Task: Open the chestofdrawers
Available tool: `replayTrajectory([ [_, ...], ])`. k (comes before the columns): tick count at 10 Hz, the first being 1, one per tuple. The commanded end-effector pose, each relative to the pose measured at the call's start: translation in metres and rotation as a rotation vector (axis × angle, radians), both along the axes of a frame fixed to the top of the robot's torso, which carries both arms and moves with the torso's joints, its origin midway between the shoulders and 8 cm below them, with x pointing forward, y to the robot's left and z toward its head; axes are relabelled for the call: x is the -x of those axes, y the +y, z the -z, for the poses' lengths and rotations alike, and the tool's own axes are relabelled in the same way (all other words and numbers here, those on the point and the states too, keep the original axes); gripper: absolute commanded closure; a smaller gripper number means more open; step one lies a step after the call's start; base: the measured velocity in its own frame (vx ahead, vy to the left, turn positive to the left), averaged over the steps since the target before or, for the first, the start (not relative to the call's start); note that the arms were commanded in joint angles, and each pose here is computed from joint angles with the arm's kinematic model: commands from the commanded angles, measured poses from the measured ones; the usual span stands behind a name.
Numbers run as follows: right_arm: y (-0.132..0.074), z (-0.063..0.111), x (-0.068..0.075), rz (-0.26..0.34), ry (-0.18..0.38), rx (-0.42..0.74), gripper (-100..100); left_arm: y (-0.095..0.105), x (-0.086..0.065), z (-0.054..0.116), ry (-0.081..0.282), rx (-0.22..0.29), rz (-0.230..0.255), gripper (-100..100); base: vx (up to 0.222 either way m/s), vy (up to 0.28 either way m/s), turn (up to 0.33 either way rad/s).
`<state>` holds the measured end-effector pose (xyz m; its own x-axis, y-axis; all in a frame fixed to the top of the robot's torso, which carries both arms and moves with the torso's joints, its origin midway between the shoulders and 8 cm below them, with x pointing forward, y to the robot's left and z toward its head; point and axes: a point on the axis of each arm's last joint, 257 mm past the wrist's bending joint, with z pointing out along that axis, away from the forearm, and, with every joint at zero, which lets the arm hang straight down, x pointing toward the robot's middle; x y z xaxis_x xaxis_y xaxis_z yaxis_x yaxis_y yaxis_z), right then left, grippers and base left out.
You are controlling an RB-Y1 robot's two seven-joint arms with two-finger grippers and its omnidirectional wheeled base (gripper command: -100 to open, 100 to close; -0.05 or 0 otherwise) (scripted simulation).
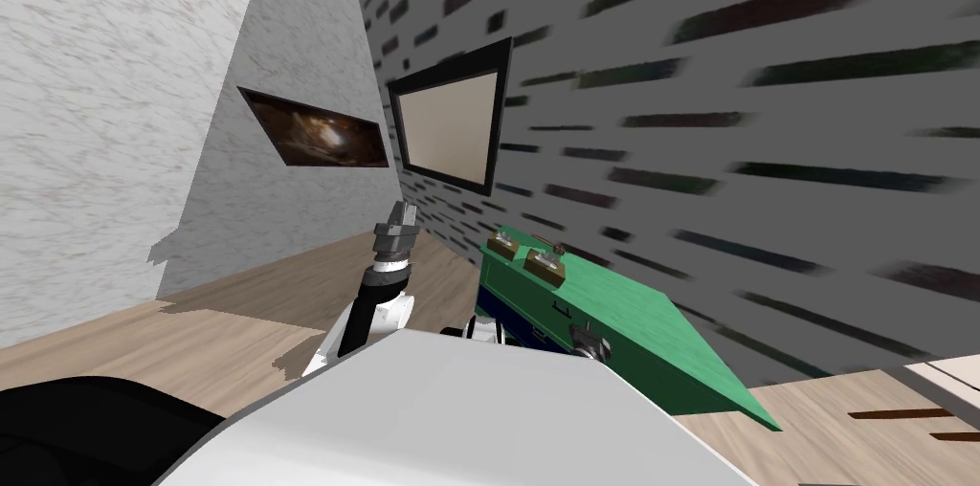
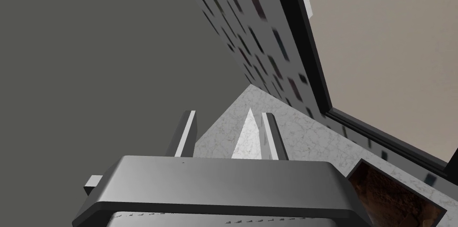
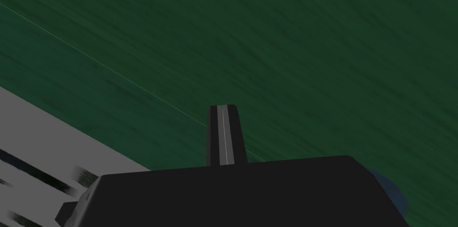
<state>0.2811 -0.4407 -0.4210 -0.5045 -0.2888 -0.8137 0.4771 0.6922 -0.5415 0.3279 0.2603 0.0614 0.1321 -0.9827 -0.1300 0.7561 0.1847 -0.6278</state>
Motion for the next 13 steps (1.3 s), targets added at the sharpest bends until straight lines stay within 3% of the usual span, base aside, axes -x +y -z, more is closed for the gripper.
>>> replayTrajectory([
  [1, -0.006, 0.011, 0.01, 0.002, 0.047, 0.035, -100, 0.0, 0.0, 0.0, 0.0, 0.0, 0.0, 0, 0.017, 0.006, -0.002],
  [4, -0.003, 0.009, 0.015, -0.008, 0.065, 0.108, -100, 0.0, 0.0, 0.0, 0.0, 0.0, 0.0, 0, 0.013, 0.003, 0.0],
  [5, 0.002, 0.001, 0.014, -0.016, 0.06, 0.169, -100, 0.0, 0.0, 0.0, 0.0, 0.0, 0.0, 0, 0.023, 0.021, -0.019],
  [7, 0.001, 0.007, 0.018, -0.02, 0.08, 0.176, -100, 0.0, 0.0, 0.0, 0.0, 0.0, 0.0, 0, -0.003, -0.003, 0.01],
  [13, 0.029, -0.004, 0.025, -0.08, 0.104, 0.392, -100, 0.0, 0.0, 0.0, 0.0, 0.0, 0.0, 0, 0.008, 0.012, -0.016],
])
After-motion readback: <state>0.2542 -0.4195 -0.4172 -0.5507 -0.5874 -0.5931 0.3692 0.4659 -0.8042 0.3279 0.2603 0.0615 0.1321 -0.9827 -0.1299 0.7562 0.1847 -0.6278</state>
